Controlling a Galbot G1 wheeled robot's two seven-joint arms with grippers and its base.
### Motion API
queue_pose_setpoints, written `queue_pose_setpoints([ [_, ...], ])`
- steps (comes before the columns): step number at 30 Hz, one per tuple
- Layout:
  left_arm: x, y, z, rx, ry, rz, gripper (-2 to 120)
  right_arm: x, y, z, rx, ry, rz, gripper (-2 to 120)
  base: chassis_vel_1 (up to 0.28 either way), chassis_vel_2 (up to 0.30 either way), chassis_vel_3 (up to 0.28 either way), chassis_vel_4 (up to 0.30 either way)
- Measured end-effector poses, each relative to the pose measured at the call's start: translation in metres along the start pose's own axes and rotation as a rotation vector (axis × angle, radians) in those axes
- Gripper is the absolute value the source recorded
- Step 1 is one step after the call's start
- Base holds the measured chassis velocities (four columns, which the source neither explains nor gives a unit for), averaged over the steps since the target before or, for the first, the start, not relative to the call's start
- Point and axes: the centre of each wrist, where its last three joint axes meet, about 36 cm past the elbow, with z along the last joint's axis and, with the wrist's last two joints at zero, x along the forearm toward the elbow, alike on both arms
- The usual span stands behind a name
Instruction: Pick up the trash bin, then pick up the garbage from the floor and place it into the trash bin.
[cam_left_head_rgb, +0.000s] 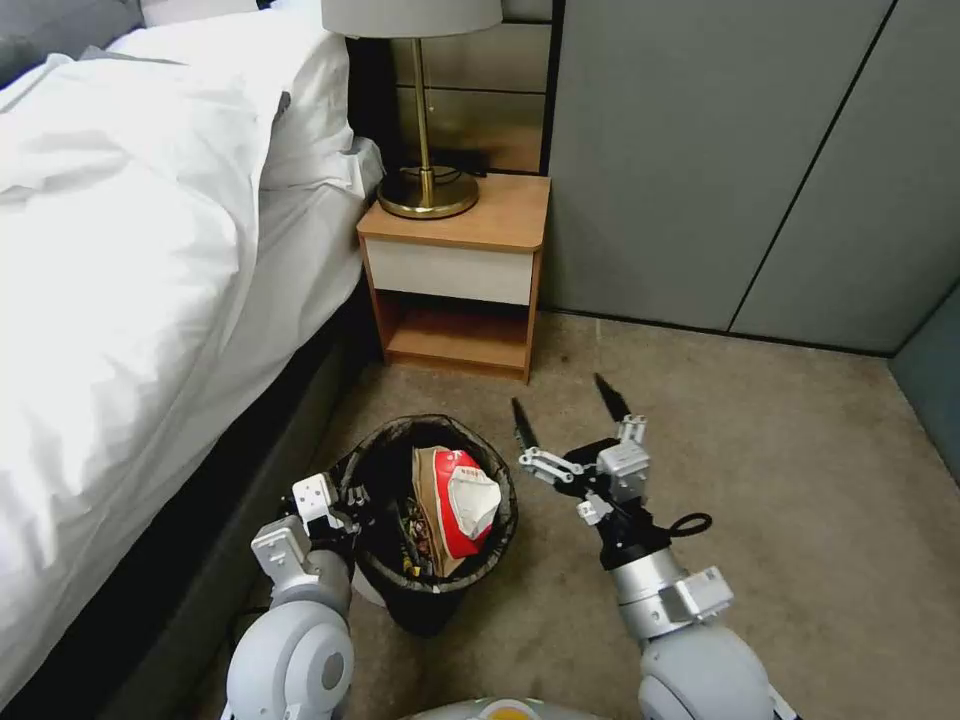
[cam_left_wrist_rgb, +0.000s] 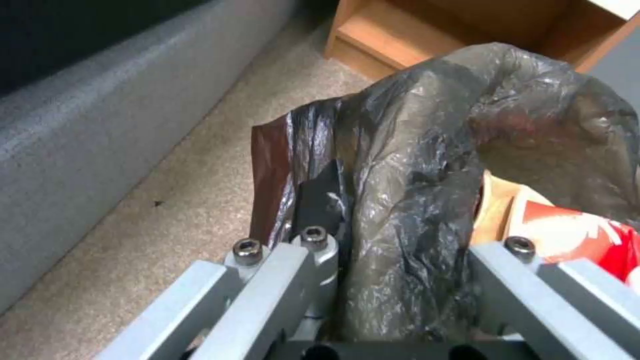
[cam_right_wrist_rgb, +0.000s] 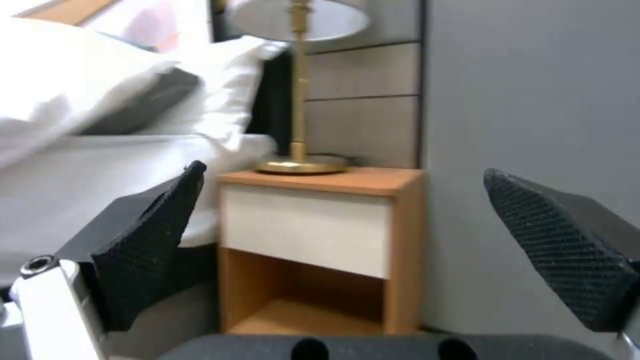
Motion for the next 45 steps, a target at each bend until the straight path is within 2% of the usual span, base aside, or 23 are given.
queue_pose_setpoints([
  [1, 0.000, 0.000, 0.000, 0.000, 0.000, 0.000, 91, 0.000, 0.000, 0.000, 0.000, 0.000, 0.000, 100, 0.000, 0.000, 0.000, 0.000],
  [4, 0.001, 0.000, 0.001, 0.005, -0.010, 0.009, 91, 0.011, -0.010, 0.025, 0.020, 0.012, 0.053, 100, 0.000, 0.000, 0.000, 0.000],
  [11, 0.003, -0.001, 0.000, 0.009, -0.016, 0.017, 91, 0.019, -0.014, 0.043, 0.015, 0.025, 0.086, 100, 0.000, 0.000, 0.000, 0.000],
  [27, 0.020, -0.006, -0.009, -0.002, -0.005, 0.039, 91, 0.011, -0.015, 0.048, 0.018, 0.017, 0.070, 100, 0.015, 0.018, 0.020, 0.014],
  [45, 0.034, -0.009, -0.009, -0.008, 0.024, 0.056, 91, -0.001, -0.011, 0.047, 0.011, 0.012, 0.052, 100, 0.107, 0.109, 0.098, 0.104],
])
